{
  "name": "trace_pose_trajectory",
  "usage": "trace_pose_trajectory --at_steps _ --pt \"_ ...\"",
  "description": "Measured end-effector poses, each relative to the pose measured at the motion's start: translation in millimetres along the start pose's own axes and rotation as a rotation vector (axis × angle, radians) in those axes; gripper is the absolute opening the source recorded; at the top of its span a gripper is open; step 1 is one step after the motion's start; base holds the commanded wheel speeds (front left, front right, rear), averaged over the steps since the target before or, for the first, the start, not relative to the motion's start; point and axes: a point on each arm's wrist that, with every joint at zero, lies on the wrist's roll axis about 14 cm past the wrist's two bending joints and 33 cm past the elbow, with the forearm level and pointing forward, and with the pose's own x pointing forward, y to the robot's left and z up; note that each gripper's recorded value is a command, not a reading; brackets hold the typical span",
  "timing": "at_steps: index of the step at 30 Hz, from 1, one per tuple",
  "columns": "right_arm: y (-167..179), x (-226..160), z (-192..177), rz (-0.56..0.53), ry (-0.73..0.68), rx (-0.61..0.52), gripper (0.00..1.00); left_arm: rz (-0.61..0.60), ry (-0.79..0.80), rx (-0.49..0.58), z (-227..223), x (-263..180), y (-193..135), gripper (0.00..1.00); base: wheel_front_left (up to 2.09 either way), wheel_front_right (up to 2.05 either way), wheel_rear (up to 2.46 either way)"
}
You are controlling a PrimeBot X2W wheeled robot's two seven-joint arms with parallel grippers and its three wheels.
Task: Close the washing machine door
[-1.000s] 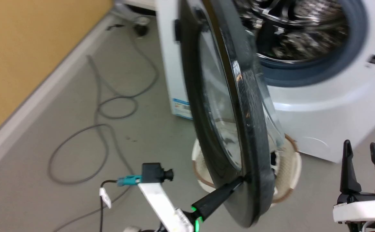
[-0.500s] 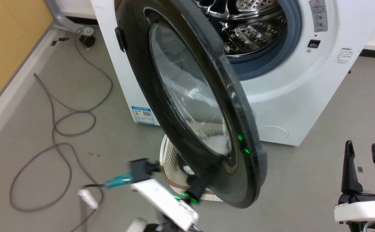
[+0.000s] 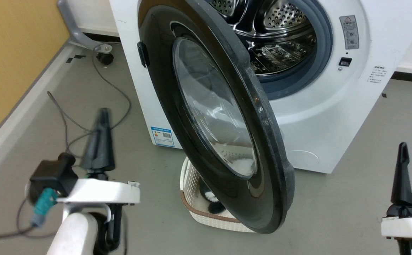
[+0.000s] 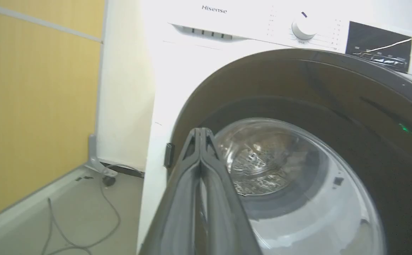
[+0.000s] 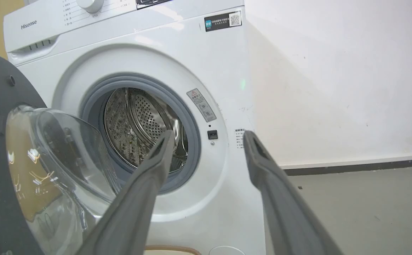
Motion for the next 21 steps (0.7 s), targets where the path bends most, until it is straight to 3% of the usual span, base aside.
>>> trace_pose_trajectory --at_steps 2,4,11,12,13,14,17,21 --pt "3.5 2.4 7.3 0.011 -0.023 -0.005 1.0 0.048 -0.013 0.118 3.3 -7.2 10.8 0.0 0.0 0.0 0.0" --pt "10.5 5.9 16.2 0.033 -0.051 -0.018 1.0 0.099 0.0 0.216 0.2 -19.4 23.8 1.0 0.0 0.0 0.0" --pt "30.1 24.3 67.6 0.085 -0.223 -0.028 1.0 0.165 0.073 0.329 -15.4 -52.4 45.9 1.0 0.0 0.0 0.0" --pt "33.5 26.3 74.8 0.093 -0.247 -0.024 0.82 0.166 0.086 0.331 -18.6 -56.6 46.9 1.0 0.0 0.0 0.0" --pt "37.1 28.3 82.7 0.102 -0.274 -0.018 0.28 0.168 0.104 0.328 -23.0 -61.2 48.0 1.0 0.0 0.0 0.0" --pt "42.8 30.2 90.7 0.118 -0.301 -0.01 0.0 0.174 0.119 0.321 -26.6 -65.5 49.3 1.0 0.0 0.0 0.0" --pt "64.1 33.2 115.4 0.179 -0.384 0.066 0.0 0.19 0.146 0.294 -33.0 -73.5 54.1 1.0 0.0 0.0 0.0" --pt "110.8 26.4 146.1 0.331 -0.47 0.256 0.0 0.203 0.156 0.282 -34.4 -77.5 59.4 1.0 0.0 0.0 0.0"
